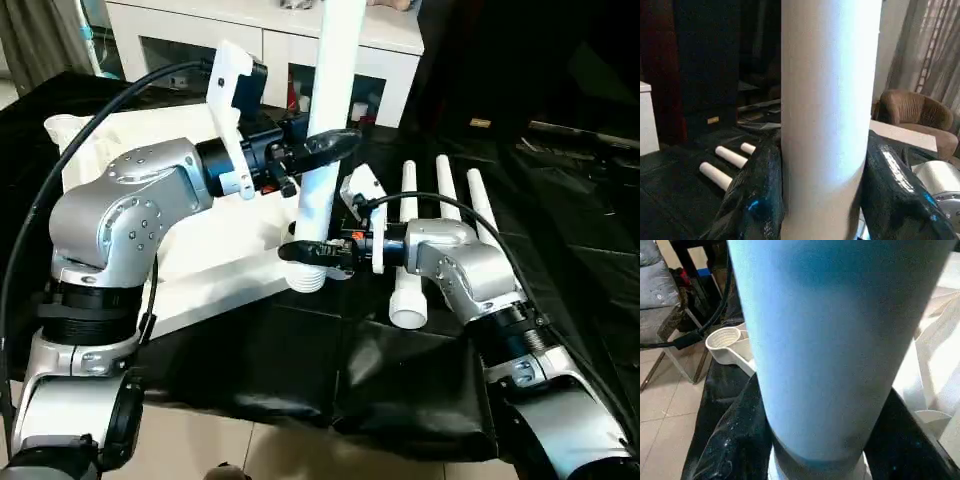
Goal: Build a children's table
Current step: Rotate table base
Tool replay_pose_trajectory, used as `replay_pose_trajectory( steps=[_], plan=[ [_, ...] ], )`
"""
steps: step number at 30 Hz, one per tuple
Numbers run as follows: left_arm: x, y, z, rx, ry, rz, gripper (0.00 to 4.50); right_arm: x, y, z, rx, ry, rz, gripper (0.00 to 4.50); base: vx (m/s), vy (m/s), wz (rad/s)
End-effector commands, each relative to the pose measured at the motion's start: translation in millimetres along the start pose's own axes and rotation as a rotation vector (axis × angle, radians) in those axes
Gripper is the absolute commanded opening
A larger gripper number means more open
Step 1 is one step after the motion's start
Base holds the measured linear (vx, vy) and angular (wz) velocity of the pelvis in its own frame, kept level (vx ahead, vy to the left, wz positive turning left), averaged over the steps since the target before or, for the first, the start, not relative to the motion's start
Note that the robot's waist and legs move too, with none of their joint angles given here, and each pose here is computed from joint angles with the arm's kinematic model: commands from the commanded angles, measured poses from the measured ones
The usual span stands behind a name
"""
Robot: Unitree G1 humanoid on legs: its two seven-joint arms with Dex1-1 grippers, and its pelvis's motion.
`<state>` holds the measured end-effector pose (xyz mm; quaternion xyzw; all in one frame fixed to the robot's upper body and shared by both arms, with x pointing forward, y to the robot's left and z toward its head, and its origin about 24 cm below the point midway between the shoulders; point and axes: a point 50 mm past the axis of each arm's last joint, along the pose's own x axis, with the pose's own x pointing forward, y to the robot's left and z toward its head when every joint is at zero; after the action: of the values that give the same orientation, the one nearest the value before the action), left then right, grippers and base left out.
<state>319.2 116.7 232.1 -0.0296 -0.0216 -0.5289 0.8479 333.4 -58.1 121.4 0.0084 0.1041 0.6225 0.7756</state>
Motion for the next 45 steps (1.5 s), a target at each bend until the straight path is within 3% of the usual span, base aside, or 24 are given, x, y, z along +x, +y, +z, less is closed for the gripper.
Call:
replay_pose_trajectory(
  steps=[1, 3, 6, 9, 11, 14, 15, 16, 24, 26, 28, 29, 31, 33, 34, 35, 38, 40, 43, 44, 45],
  plan=[
    [5, -11.3, 7.2, 0.017, -0.025, -0.086, 1.77, -4.6, 0.2, 0.0, 0.009, -0.013, 0.009, 1.89, 0.0, 0.0, 0.0],
    [5, -10.3, 6.7, 0.017, -0.025, -0.076, 1.77, -4.7, 0.1, 0.0, 0.007, -0.014, 0.006, 1.89, 0.0, 0.0, 0.0],
    [4, -11.0, 7.1, -0.014, -0.033, -0.088, 2.47, -5.0, -0.2, 0.0, 0.006, -0.015, 0.003, 1.89, 0.0, 0.0, 0.0],
    [3, -12.6, 11.3, -0.043, -0.064, -0.105, 2.53, -5.6, -1.3, 0.5, 0.002, -0.023, -0.011, 1.89, 0.0, 0.0, 0.0],
    [2, -13.6, 16.8, -0.066, -0.111, -0.116, 2.9, -5.9, -3.1, 2.0, 0.001, -0.039, -0.028, 1.88, 0.0, 0.0, 0.0],
    [0, -10.0, 20.6, -0.089, -0.154, -0.097, 2.91, -5.7, -4.2, 4.6, 0.0, -0.066, -0.044, 1.88, 0.0, 0.0, 0.0],
    [0, -10.0, 20.6, -0.089, -0.154, -0.097, 3.19, -5.7, -4.2, 4.6, 0.0, -0.066, -0.044, 1.88, 0.0, 0.0, 0.0],
    [-3, -2.8, 26.1, -0.127, -0.227, -0.057, 3.31, -5.4, -4.3, 7.1, -0.002, -0.09, -0.05, 1.88, 0.0, 0.0, 0.0],
    [-15, 25.6, 34.1, -0.314, -0.464, 0.054, 3.26, -5.3, -2.0, 18.1, -0.003, -0.192, -0.051, 1.88, 0.0, 0.0, 0.0],
    [-22, 30.6, 38.9, -0.429, -0.627, 0.026, 3.26, -5.7, -2.1, 20.3, 0.002, -0.223, -0.06, 1.88, 0.0, 0.0, 0.0],
    [-26, 33.8, 41.0, -0.491, -0.717, 0.023, 3.26, -6.5, -2.5, 21.1, 0.005, -0.235, -0.068, 1.88, 0.0, 0.0, 0.0],
    [-36, 40.1, 41.5, -0.576, -0.829, 0.027, 3.26, -8.8, -4.3, 21.8, 0.012, -0.251, -0.09, 1.88, 0.0, 0.0, 0.0],
    [-45, 46.9, 34.9, -0.617, -0.887, 0.073, 3.26, -13.3, -8.5, 21.3, 0.017, -0.259, -0.137, 1.88, 0.0, 0.0, 0.0],
    [-44, 50.4, 19.1, -0.51, -0.746, 0.216, 3.61, -19.7, -16.1, 19.1, 0.013, -0.247, -0.22, 1.88, 0.0, 0.0, 0.0],
    [-39, 48.7, 6.7, -0.384, -0.578, 0.285, 3.61, -23.6, -20.4, 17.7, 0.008, -0.236, -0.262, 1.88, 0.0, 0.0, 0.0],
    [-26, 40.3, -18.8, -0.157, -0.257, 0.324, 3.61, -30.8, -27.7, 15.0, 0.008, -0.22, -0.326, 1.88, 0.0, 0.0, 0.0],
    [-19, 32.6, -42.5, -0.007, -0.024, 0.307, 3.87, -36.8, -33.2, 13.0, 0.011, -0.208, -0.37, 1.88, 0.0, 0.0, 0.0],
    [-16, 22.2, -76.6, 0.081, 0.202, 0.218, 3.98, -45.1, -38.4, 10.2, -0.026, -0.163, -0.417, 1.88, 0.0, 0.0, 0.0],
    [-16, 19.1, -88.5, 0.101, 0.272, 0.172, 4.17, -47.1, -39.0, 9.7, -0.031, -0.155, -0.42, 1.88, 0.0, 0.0, 0.0],
    [-16, 18.3, -95.1, 0.111, 0.309, 0.154, 4.45, -48.0, -39.1, 8.8, -0.034, -0.15, -0.421, 1.88, 0.0, 0.0, 0.0],
    [-16, 17.7, -106.4, 0.145, 0.37, 0.14, 4.45, -48.4, -39.0, 6.5, -0.039, -0.137, -0.426, 1.88, 0.0, 0.0, 0.0]
  ],
)
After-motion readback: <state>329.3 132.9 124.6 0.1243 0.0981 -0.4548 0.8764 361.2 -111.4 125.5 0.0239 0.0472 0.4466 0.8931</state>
